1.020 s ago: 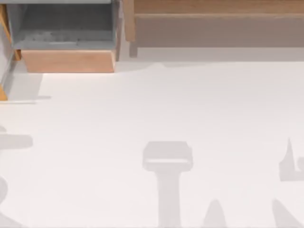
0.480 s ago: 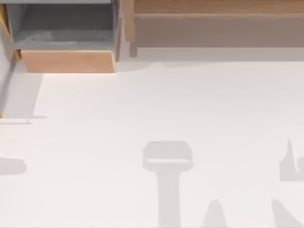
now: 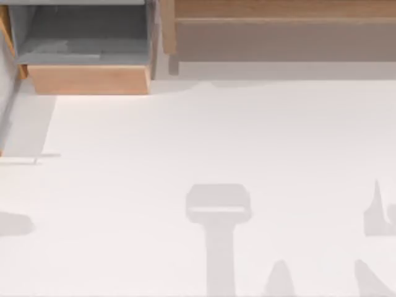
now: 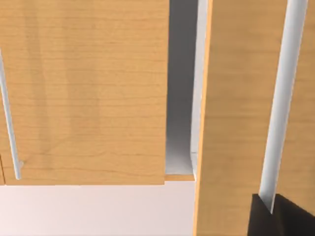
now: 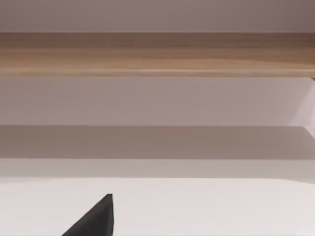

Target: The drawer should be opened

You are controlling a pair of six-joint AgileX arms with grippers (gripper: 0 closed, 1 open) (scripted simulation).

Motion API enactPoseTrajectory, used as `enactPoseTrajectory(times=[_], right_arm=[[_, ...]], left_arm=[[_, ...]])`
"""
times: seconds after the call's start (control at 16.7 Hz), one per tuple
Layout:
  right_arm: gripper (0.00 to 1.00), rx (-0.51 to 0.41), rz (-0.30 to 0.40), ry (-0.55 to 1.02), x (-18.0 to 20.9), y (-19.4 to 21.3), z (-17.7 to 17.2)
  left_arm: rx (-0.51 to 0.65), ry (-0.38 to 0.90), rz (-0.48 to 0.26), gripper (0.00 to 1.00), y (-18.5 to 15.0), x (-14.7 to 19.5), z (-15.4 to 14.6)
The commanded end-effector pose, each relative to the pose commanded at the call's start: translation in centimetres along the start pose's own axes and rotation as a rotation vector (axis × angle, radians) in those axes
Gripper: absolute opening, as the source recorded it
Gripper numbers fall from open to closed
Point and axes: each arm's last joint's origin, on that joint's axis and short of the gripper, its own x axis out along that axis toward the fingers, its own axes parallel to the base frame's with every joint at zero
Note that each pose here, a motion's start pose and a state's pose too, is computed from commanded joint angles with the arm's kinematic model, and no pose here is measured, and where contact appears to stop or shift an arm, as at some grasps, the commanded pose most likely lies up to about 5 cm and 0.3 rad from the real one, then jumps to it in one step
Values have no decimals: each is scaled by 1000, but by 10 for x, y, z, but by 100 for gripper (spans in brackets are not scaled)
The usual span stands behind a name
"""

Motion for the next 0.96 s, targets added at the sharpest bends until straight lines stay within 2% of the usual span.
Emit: enactPoseTrajectory(times=[0.6,0.96], right_arm=[[100,0,0,0,0,0,0],[100,0,0,0,0,0,0]], left_arm=[[0,0,0,98,0,0,0],[0,0,0,100,0,0,0]])
